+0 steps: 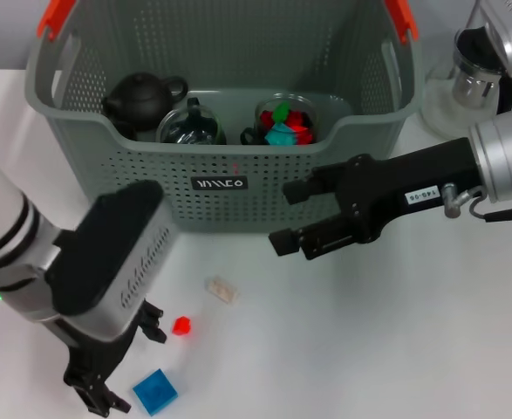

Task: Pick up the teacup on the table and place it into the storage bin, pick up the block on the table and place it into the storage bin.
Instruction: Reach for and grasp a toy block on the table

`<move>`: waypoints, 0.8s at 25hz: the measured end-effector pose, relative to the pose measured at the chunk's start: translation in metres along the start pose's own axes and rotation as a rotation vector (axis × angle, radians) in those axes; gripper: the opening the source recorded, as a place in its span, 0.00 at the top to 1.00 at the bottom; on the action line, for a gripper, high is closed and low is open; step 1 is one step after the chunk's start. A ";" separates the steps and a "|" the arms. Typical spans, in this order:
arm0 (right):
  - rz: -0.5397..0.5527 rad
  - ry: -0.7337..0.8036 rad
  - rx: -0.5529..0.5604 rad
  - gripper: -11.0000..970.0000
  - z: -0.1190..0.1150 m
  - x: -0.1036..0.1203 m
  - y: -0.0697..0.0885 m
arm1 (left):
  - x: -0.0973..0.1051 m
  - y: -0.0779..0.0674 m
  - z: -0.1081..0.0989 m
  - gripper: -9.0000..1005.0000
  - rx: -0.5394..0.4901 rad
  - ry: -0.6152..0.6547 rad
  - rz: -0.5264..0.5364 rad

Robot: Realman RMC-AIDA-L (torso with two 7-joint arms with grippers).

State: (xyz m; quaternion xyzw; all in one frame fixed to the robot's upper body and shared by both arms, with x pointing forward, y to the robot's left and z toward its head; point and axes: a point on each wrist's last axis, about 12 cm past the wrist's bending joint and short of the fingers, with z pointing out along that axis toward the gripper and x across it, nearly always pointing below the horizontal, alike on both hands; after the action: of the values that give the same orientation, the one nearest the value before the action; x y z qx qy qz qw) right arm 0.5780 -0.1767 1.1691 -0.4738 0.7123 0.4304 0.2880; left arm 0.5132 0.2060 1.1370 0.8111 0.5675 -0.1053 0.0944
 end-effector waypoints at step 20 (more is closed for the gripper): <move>0.097 0.009 -0.006 0.02 -0.002 0.018 -0.006 | -0.041 0.009 0.019 0.13 0.079 0.119 0.341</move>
State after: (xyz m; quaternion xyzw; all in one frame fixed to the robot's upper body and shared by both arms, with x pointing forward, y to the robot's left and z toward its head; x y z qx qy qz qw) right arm 0.5767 -0.1877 1.1531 -0.4417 0.7344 0.4438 0.2620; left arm 0.5064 0.1609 1.1303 0.9035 0.4216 -0.0620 0.0452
